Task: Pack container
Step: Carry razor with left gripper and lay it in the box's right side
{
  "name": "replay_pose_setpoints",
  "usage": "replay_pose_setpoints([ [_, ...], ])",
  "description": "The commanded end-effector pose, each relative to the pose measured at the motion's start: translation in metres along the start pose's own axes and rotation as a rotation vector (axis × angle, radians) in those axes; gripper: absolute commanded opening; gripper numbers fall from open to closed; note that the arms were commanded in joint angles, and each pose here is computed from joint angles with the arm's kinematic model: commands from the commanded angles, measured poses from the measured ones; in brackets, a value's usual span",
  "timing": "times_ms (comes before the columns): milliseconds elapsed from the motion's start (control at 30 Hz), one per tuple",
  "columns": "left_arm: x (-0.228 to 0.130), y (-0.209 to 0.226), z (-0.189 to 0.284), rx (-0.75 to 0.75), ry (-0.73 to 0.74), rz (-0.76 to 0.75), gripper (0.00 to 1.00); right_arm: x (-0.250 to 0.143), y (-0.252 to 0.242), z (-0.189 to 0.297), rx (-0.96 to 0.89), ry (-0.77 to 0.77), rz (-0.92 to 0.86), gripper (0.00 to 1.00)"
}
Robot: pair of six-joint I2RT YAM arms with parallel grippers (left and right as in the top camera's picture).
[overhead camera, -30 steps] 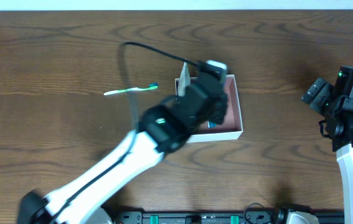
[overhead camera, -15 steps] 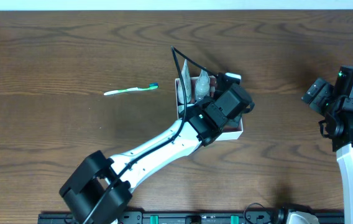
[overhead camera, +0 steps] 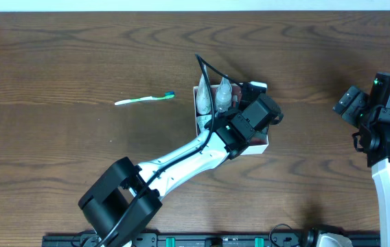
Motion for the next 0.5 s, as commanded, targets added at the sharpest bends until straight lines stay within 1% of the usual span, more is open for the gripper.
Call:
replay_pose_setpoints([
  [0,0.001,0.001,-0.005,0.018,-0.010,0.015,0.06,0.001,-0.003,0.000,-0.019,-0.006,-0.008,0.99],
  [67,0.000,0.001,-0.006,0.017,-0.012,0.015,0.08,0.001,-0.003,0.000,-0.019,-0.006,-0.008,0.99],
  [200,0.003,-0.001,-0.006,0.003,-0.030,0.020,0.17,0.001,-0.003,0.000,-0.019,-0.006,-0.008,0.99],
  [233,0.004,-0.002,-0.006,-0.002,-0.037,0.022,0.17,0.001,-0.003,0.000,-0.019,-0.006,-0.008,0.99],
  [267,0.005,-0.003,-0.006,-0.007,-0.042,0.024,0.21,0.001,-0.003,0.000,-0.019,-0.006,-0.008,0.99],
  [333,0.007,-0.005,-0.006,-0.016,-0.054,0.028,0.23,0.001,-0.003,0.000,-0.018,-0.006,-0.008,0.99],
  [433,0.011,-0.006,-0.004,-0.026,-0.069,0.005,0.30,0.001,-0.003,0.000,-0.019,-0.006,-0.008,0.99],
  [467,0.012,-0.007,-0.001,-0.030,-0.075,-0.006,0.31,0.001,-0.003,0.000,-0.019,-0.006,-0.008,0.99],
])
Point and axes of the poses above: each gripper's point midway between its finger pads, its own z axis back along the fingers, its own y axis along the line the jaws close on, x = y × z, the point moved 8 cm from there along z, back along the fingers, and after that the axes turned 3 degrees about z, right-handed, at the moved point
